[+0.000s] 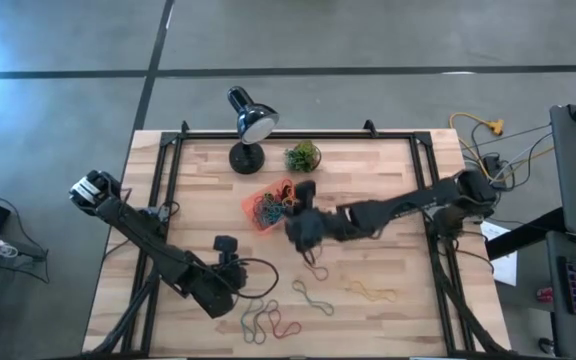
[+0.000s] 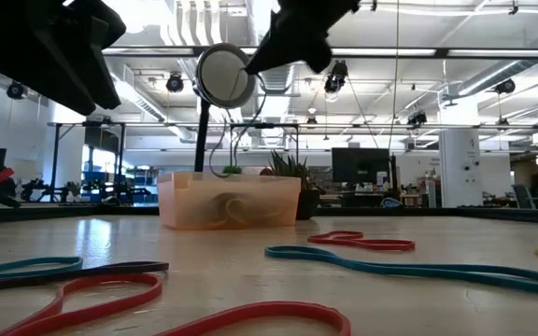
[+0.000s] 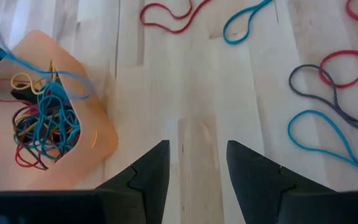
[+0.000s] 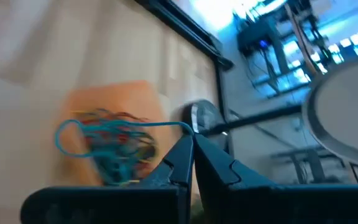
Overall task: Pick and place rubber bands into bin
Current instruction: Put the blue rubberband into the orange bin
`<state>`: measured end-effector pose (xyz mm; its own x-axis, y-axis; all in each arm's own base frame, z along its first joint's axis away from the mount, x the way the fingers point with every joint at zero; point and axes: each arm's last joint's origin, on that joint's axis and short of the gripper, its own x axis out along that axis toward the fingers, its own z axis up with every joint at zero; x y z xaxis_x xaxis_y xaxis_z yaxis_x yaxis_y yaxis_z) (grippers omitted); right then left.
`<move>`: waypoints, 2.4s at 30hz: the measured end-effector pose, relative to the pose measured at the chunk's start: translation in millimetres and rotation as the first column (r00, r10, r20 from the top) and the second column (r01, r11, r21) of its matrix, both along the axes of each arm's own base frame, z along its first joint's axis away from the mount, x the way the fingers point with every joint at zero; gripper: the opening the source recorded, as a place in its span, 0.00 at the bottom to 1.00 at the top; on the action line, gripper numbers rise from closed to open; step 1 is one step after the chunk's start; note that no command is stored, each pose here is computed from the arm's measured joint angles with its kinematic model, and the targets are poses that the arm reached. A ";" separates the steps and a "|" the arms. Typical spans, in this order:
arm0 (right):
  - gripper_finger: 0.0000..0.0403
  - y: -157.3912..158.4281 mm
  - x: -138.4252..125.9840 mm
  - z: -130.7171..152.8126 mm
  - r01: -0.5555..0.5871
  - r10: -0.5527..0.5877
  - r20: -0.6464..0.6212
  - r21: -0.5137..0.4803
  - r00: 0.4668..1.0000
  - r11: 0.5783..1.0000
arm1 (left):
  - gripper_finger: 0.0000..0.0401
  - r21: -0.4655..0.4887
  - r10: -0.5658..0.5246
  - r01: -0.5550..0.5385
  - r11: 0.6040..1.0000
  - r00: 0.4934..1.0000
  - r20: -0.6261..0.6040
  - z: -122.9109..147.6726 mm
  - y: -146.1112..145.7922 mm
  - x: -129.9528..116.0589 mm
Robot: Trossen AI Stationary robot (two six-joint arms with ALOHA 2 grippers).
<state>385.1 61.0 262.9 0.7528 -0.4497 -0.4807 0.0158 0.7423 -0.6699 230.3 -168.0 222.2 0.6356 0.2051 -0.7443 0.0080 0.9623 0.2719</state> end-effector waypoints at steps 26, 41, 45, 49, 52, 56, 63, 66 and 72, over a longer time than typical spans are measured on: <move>0.02 -99.4 29.3 -38.3 0.025 -0.041 0.041 0.341 0.998 0.940 | 0.36 0.038 0.004 -0.003 0.999 1.000 -0.027 -11.0 3.9 -5.1; 0.34 -105.1 32.5 -44.4 0.000 -0.012 0.023 0.487 1.000 0.874 | 0.36 0.039 0.005 -0.003 0.999 1.000 -0.027 -13.1 4.4 -5.5; 0.38 -92.2 31.5 -39.8 -0.054 0.100 -0.052 0.560 0.994 0.827 | 0.36 0.034 0.003 -0.002 0.999 1.000 -0.026 -13.0 4.2 -5.3; 0.39 -64.1 26.8 -33.8 -0.131 0.296 -0.126 0.691 0.947 0.711 | 0.36 -0.052 -0.037 0.035 0.998 0.999 -0.021 -11.5 -0.7 -2.1; 0.37 -38.6 20.9 -34.6 -0.136 0.399 -0.163 0.771 0.902 0.622 | 0.36 -0.158 -0.089 0.083 0.984 0.996 -0.026 -10.2 -6.3 0.5; 0.34 -0.2 14.1 -36.2 -0.148 0.488 -0.181 0.815 0.854 0.561 | 0.36 -0.270 -0.141 0.132 0.954 0.990 -0.015 -9.8 -13.8 3.6; 0.30 62.7 -1.8 -38.8 -0.138 0.540 -0.219 0.828 0.812 0.544 | 0.36 -0.356 -0.114 0.114 0.928 0.993 0.021 -17.8 -20.4 11.9; 0.28 87.3 -11.8 -42.2 -0.118 0.525 -0.252 0.811 0.813 0.573 | 0.36 -0.354 -0.103 0.101 0.930 0.995 0.013 -27.2 -22.6 18.1; 0.25 126.8 -35.1 -52.7 -0.053 0.462 -0.318 0.775 0.828 0.629 | 0.36 -0.314 -0.120 0.105 0.944 0.992 -0.029 -43.4 -29.8 27.9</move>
<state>350.0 187.8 210.2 0.3788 0.3652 -0.8504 -0.4007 0.8930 0.2050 258.2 -197.8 178.8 0.6038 -0.1118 -0.7892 0.1262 0.9910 -0.0438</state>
